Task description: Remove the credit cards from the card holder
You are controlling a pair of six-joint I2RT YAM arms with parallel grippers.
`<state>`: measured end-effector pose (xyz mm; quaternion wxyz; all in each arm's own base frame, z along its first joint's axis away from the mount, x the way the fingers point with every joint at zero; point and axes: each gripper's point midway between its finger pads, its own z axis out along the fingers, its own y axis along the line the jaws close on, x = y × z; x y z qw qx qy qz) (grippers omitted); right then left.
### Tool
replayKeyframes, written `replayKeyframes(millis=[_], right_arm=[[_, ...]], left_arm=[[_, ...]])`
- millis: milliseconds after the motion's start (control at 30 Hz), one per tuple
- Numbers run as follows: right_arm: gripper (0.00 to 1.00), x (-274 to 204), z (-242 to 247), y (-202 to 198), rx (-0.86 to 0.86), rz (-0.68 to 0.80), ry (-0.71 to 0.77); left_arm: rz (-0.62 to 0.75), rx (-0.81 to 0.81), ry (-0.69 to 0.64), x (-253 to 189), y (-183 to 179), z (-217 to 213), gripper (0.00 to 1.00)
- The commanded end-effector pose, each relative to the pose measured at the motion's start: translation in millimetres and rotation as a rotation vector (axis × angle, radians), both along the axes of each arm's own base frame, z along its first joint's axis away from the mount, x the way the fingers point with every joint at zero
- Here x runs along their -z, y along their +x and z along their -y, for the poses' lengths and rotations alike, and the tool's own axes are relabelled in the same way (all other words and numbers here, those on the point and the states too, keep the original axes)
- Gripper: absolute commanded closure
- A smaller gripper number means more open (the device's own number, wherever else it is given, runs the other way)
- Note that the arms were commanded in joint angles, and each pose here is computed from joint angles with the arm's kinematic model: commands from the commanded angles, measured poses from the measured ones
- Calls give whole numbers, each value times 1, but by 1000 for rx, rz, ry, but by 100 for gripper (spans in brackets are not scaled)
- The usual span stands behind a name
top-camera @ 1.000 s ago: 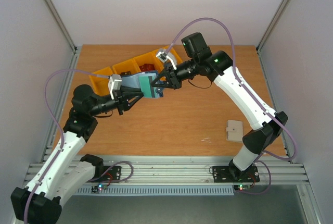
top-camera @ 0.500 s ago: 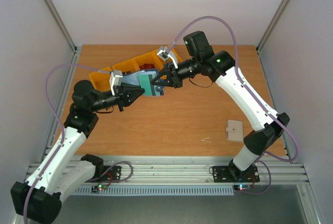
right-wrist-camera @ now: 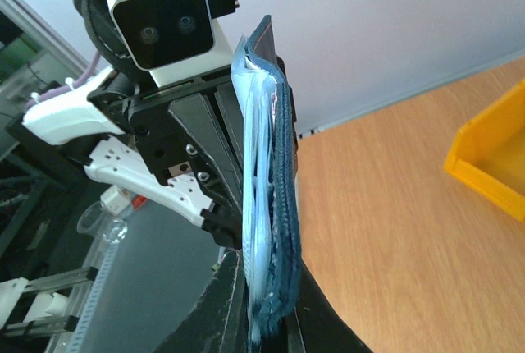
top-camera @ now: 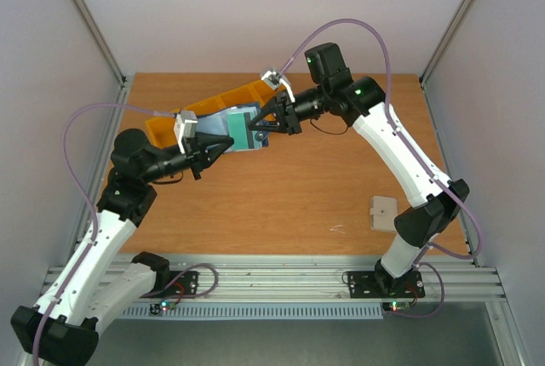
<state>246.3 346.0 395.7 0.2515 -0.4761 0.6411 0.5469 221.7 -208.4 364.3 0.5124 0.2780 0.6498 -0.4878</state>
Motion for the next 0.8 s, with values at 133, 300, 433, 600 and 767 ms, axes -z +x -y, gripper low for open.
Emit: replayKeyframes(millis=[133, 300, 433, 600, 767], right_arm=[[91, -22, 6, 2, -100, -71, 85], [85, -18, 2, 3, -131, -133, 94], [75, -11, 2, 5, -119, -142, 82], [63, -7, 8, -5, -114, -153, 73], [69, -6, 16, -14, -91, -129, 57]], left_arm=[[194, 17, -31, -44, 2, 3, 100], [178, 2, -53, -38, 6, 2, 100], [149, -9, -66, -34, 5, 0, 100], [146, -15, -76, -33, 2, -2, 100], [131, -2, -89, -32, -1, -4, 100]])
